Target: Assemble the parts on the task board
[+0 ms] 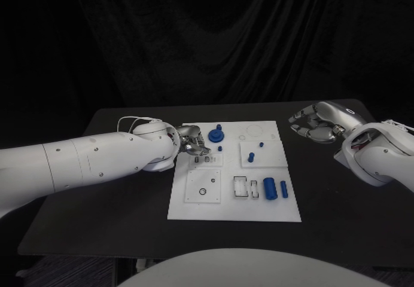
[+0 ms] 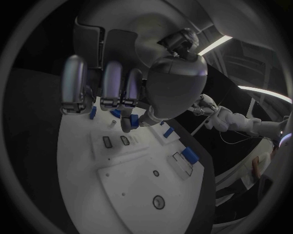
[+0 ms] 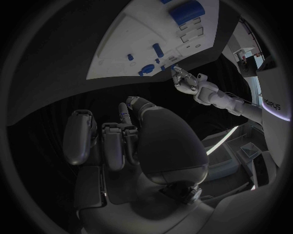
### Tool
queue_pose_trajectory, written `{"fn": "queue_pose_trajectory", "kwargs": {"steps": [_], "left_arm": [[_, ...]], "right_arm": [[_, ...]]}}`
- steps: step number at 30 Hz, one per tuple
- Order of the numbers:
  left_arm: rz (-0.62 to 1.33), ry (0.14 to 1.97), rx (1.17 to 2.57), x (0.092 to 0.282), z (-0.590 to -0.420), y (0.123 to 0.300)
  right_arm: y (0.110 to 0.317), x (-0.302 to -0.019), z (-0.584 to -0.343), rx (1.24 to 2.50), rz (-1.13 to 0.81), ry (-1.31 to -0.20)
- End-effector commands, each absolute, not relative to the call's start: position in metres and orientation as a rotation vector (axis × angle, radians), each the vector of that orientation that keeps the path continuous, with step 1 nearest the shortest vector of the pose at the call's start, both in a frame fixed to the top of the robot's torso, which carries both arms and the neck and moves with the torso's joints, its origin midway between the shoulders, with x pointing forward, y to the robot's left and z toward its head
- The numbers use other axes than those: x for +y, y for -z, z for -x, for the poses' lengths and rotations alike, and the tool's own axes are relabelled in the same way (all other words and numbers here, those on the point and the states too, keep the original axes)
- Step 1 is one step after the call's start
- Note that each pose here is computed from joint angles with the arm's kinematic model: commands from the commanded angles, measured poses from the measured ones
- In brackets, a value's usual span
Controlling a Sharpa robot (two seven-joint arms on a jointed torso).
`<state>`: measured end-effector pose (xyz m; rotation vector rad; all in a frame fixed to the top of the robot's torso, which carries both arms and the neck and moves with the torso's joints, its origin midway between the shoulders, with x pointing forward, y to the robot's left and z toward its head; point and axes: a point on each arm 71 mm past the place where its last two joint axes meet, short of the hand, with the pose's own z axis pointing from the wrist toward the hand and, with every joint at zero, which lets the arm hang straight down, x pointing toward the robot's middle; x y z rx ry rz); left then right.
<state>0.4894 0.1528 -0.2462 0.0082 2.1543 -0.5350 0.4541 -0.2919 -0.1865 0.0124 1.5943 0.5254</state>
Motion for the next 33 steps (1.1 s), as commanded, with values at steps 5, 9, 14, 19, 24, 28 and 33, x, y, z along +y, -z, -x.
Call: {"fn": "queue_pose_trajectory", "kwargs": {"steps": [5,9,14,19,24,28,33], "left_arm": [[0.021,0.566,2.367,0.153,-0.494,0.242],[0.038,0.505,2.444,0.152,-0.498,0.241],[0.031,0.424,2.512,0.149,-0.501,0.243],[0.042,0.385,2.518,0.144,-0.505,0.243],[0.062,0.366,2.505,0.141,-0.509,0.243],[0.073,0.368,2.489,0.138,-0.512,0.243],[0.083,0.386,2.468,0.135,-0.513,0.242]], "right_arm": [[0.188,-0.293,-0.454,1.609,-0.023,-0.509],[0.189,-0.292,-0.455,1.612,-0.021,-0.509],[0.189,-0.291,-0.456,1.614,-0.018,-0.511],[0.19,-0.291,-0.456,1.619,-0.018,-0.508],[0.19,-0.29,-0.457,1.622,-0.017,-0.507],[0.191,-0.29,-0.457,1.624,-0.015,-0.508],[0.192,-0.289,-0.457,1.625,-0.014,-0.511]]}}
